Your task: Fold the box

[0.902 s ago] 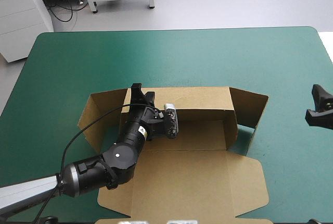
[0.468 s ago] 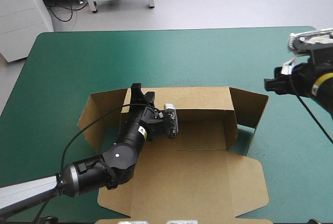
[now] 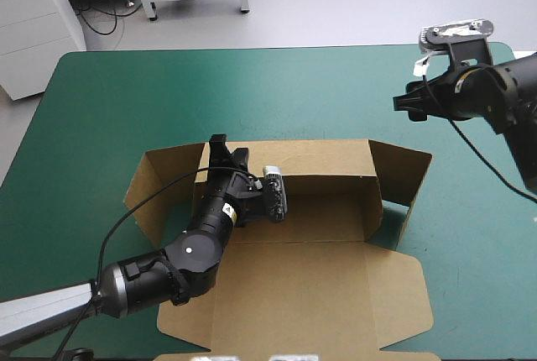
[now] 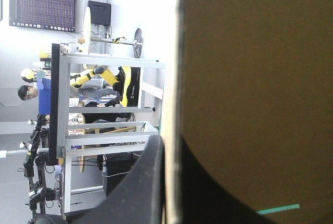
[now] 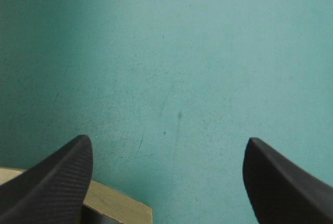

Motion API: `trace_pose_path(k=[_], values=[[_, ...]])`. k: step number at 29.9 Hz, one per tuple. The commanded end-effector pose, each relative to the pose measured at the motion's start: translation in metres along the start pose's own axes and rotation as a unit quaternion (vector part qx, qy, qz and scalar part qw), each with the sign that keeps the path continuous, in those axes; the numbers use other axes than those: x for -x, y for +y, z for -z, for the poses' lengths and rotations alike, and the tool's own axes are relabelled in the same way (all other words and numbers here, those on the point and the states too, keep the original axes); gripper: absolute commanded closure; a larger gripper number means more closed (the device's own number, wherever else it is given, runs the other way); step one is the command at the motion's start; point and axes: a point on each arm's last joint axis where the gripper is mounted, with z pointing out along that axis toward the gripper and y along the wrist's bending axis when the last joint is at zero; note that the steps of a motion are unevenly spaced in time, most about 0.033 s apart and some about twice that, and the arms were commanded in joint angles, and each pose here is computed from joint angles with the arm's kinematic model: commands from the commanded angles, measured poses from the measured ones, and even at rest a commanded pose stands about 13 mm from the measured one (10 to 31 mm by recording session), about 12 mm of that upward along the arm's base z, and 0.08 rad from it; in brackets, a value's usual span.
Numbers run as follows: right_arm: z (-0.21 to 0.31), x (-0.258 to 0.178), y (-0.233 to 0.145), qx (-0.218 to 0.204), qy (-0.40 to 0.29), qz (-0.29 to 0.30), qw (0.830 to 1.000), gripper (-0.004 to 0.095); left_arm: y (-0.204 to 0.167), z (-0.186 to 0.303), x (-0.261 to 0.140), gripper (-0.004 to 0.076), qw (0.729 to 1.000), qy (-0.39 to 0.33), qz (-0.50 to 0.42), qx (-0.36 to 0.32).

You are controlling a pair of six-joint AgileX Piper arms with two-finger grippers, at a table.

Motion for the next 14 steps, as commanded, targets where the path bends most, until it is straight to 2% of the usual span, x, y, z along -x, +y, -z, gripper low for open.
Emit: trace_pose_path(k=[1, 6, 11, 14], values=[[-0.002, 0.007, -0.019, 0.025, -0.011, -0.016, 1.0, 0.0174, 0.018, 0.01, 0.0, 0.0756, 0.999, -0.006, 0.021, 0.034], [-0.039, 0.0, -0.029, 0.044, 0.077, -0.026, 0.996, 0.0174, 0.018, 0.01, 0.001, 0.0756, 0.999, -0.007, 0.021, 0.034], [-0.065, 0.001, -0.023, 0.076, 0.102, -0.033, 0.991, 0.0174, 0.018, 0.01, 0.001, 0.0756, 0.999, -0.007, 0.021, 0.034], [-0.075, -0.001, -0.022, 0.08, 0.117, -0.028, 0.989, 0.0174, 0.018, 0.01, 0.001, 0.0756, 0.999, -0.007, 0.021, 0.033]])
